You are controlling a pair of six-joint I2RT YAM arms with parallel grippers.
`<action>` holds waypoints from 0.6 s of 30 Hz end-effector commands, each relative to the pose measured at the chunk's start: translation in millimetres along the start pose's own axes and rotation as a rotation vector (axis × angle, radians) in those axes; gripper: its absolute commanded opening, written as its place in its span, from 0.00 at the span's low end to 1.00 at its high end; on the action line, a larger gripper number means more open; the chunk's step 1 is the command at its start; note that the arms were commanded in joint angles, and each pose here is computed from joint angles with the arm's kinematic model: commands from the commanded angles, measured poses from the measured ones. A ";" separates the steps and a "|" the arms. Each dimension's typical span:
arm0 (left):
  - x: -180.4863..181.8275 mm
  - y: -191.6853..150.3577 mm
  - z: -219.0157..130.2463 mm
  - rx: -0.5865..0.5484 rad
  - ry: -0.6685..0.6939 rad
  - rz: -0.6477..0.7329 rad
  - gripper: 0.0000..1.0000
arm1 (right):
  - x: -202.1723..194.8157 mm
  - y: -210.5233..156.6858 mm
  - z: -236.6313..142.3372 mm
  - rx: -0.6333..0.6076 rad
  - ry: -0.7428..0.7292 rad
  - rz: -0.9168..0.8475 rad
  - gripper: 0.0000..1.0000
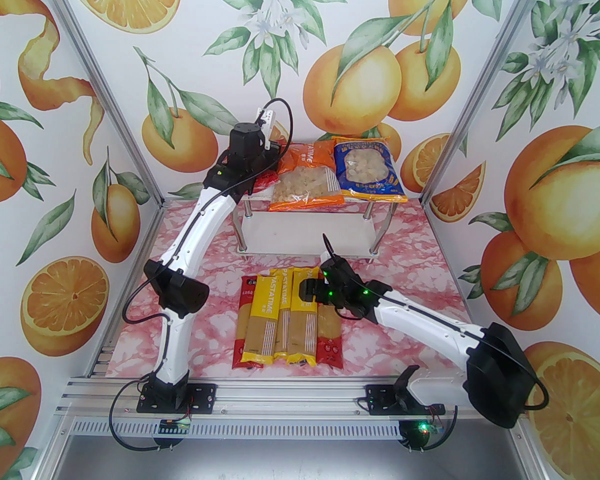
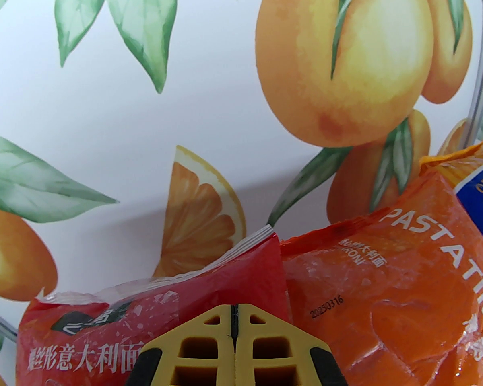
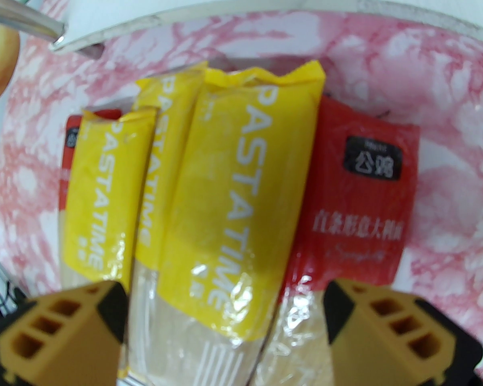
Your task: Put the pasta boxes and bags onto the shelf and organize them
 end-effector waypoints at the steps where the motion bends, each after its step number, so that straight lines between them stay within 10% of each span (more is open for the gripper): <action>1: -17.7 3.2 -6.0 0.003 -0.061 -0.067 0.09 | 1.3 7.1 -1.3 -0.015 -0.005 0.004 0.86; 18: -60.1 -3.5 -13.7 -0.082 -0.045 -0.211 0.10 | -6.8 -1.2 -10.4 -0.032 -0.008 0.004 0.86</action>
Point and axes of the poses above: each hand's point on the last joint's axis, 136 mm out from that joint toward the fingers, its own z axis out along the fingers, its own x axis along the line the jaws close on, y = z × x, the point moved 3 cm from there along -z, back along the fingers, and after that the axes turned 5 degrees about -z, right-handed, at the moved point
